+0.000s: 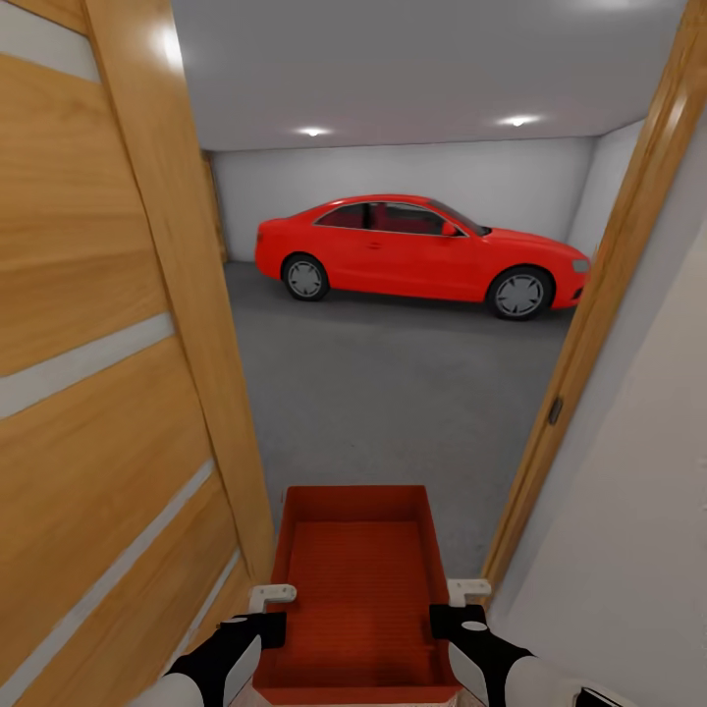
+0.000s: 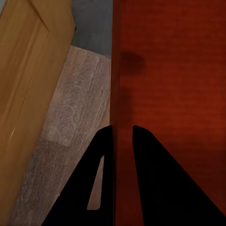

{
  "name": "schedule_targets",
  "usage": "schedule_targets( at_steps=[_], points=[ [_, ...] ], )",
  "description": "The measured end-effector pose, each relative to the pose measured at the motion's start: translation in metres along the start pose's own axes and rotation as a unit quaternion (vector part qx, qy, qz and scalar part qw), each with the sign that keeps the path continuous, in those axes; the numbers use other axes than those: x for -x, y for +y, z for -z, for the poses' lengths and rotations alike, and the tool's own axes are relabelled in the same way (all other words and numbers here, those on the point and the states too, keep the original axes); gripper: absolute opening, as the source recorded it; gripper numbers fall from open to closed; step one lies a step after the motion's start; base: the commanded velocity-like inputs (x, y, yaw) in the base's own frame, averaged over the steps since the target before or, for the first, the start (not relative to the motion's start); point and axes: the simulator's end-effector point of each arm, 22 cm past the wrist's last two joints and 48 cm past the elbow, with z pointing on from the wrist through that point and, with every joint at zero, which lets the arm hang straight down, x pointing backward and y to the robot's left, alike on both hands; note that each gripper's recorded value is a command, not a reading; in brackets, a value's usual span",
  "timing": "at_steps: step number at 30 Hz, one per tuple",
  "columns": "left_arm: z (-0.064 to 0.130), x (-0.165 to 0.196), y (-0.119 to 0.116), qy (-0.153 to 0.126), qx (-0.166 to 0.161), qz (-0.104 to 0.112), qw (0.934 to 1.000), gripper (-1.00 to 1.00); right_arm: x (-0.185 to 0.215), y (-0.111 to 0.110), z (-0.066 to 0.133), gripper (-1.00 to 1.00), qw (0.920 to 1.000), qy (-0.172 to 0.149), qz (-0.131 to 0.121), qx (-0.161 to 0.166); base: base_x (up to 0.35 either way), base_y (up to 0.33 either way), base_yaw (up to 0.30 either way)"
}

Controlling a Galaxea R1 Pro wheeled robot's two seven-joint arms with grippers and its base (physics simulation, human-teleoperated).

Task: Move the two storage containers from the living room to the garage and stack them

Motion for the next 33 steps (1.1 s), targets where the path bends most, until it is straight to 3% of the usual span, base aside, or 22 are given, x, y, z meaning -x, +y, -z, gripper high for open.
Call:
schedule_targets(
  at_steps=[16, 33],
  points=[
    [0.0000, -0.0002, 0.0000, 0.000, 0.000, 0.000, 1.0000, -1.00, -0.0001, 0.0000, 0.0000, -1.00, 1.0000, 0.000, 0.000, 0.000, 0.003, 0.006, -0.232],
    [0.0003, -0.0006, 0.0002, 0.002, 0.001, -0.001, 1.0000, -1.00, -0.0016, 0.0000, 0.0003, -1.00, 1.0000, 0.002, -0.001, 0.000, 0.149, 0.256, -0.007]
  ],
)
